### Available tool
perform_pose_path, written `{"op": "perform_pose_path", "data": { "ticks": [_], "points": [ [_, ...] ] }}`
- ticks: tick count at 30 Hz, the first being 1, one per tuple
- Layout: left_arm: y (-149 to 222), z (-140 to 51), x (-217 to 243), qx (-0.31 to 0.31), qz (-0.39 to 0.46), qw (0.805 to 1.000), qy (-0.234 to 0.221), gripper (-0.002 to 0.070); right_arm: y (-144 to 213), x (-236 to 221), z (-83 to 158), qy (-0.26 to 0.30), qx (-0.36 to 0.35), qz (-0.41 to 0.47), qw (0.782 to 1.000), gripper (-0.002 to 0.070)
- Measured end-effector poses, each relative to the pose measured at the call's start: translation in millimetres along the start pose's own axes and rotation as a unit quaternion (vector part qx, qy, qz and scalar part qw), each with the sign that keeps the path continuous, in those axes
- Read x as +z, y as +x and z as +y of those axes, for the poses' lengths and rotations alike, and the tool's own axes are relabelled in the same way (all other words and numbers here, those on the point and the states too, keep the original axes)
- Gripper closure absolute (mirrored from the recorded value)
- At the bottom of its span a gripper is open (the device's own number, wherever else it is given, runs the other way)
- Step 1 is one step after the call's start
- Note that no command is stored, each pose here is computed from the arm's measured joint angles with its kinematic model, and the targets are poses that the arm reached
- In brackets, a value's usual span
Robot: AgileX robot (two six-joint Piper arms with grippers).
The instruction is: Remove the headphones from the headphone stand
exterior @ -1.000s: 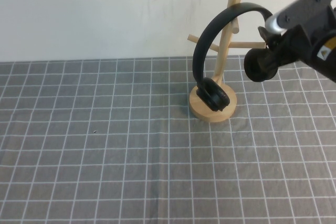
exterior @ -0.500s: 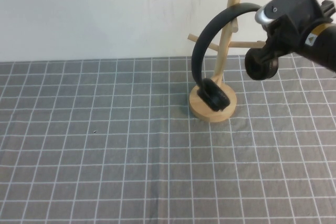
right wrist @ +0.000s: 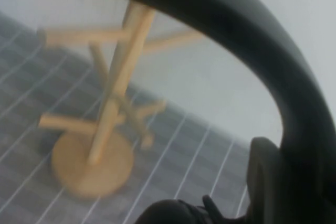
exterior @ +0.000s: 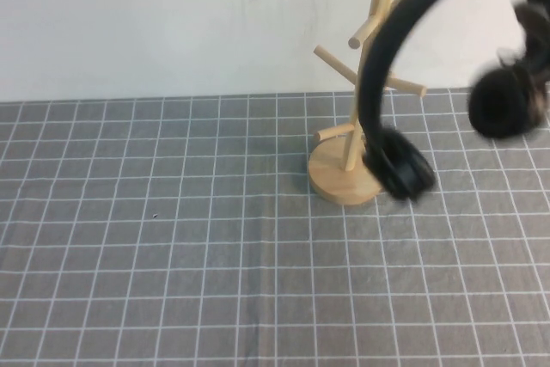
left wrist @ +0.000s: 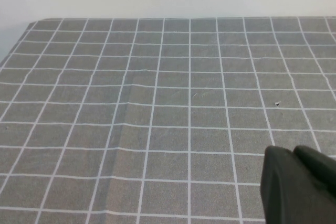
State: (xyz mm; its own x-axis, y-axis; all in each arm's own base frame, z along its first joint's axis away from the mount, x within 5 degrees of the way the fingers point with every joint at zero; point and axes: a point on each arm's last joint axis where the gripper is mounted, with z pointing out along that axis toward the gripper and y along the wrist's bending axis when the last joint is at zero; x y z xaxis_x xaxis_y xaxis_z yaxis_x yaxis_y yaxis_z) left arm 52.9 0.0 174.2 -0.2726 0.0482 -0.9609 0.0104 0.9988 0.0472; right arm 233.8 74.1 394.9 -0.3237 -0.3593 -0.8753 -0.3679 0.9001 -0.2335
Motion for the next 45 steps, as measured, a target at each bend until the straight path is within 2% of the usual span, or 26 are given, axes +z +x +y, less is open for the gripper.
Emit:
{"op": "perform_pose_path", "data": {
  "ticks": [3,6,8,11,15,21,23,26,29,31,36,39,45],
  "points": [
    [0,0.0,0,0.000,0.000,1.000,0.000,0.0679,31,7,1,0.020,0.041,0.090,0.995,0.0683],
    [0,0.0,0,0.000,0.000,1.000,0.000,0.0679,84,21,4,0.040,0.100,0.170,0.980,0.0683],
    [0,0.0,0,0.000,0.000,1.000,0.000,0.0679,125,29,5,0.052,0.159,0.231,0.958,0.0683],
    [0,0.0,0,0.000,0.000,1.000,0.000,0.0679,170,36,3,0.060,0.211,0.308,0.926,0.0683],
    [0,0.0,0,0.000,0.001,1.000,0.000,0.0679,199,50,-2,0.065,0.239,0.371,0.895,0.0682],
    [0,0.0,0,0.000,0.001,1.000,0.000,0.0679,218,78,2,0.060,0.269,0.387,0.880,0.0671],
    [0,0.0,0,0.000,0.001,1.000,0.000,0.0680,222,83,3,0.058,0.274,0.395,0.875,0.0612],
    [0,0.0,0,0.000,0.001,1.000,0.000,0.0679,223,85,4,0.057,0.280,0.397,0.873,0.0408],
    [0,0.0,0,0.000,0.001,1.000,0.000,0.0679,214,83,3,0.050,0.274,0.389,0.878,0.0217],
    [0,0.0,0,0.000,0.001,1.000,0.000,0.0679,204,78,1,0.039,0.258,0.378,0.888,0.0169],
    [0,0.0,0,0.000,0.001,1.000,0.000,0.0679,163,40,-6,0.026,0.207,0.309,0.928,0.0174],
    [0,0.0,0,0.000,0.001,1.000,0.000,0.0679,140,8,-5,0.025,0.194,0.233,0.953,0.0183],
    [0,0.0,0,0.000,0.001,1.000,0.000,0.0679,117,-61,2,0.028,0.172,0.114,0.978,0.0183]
  ]
}}
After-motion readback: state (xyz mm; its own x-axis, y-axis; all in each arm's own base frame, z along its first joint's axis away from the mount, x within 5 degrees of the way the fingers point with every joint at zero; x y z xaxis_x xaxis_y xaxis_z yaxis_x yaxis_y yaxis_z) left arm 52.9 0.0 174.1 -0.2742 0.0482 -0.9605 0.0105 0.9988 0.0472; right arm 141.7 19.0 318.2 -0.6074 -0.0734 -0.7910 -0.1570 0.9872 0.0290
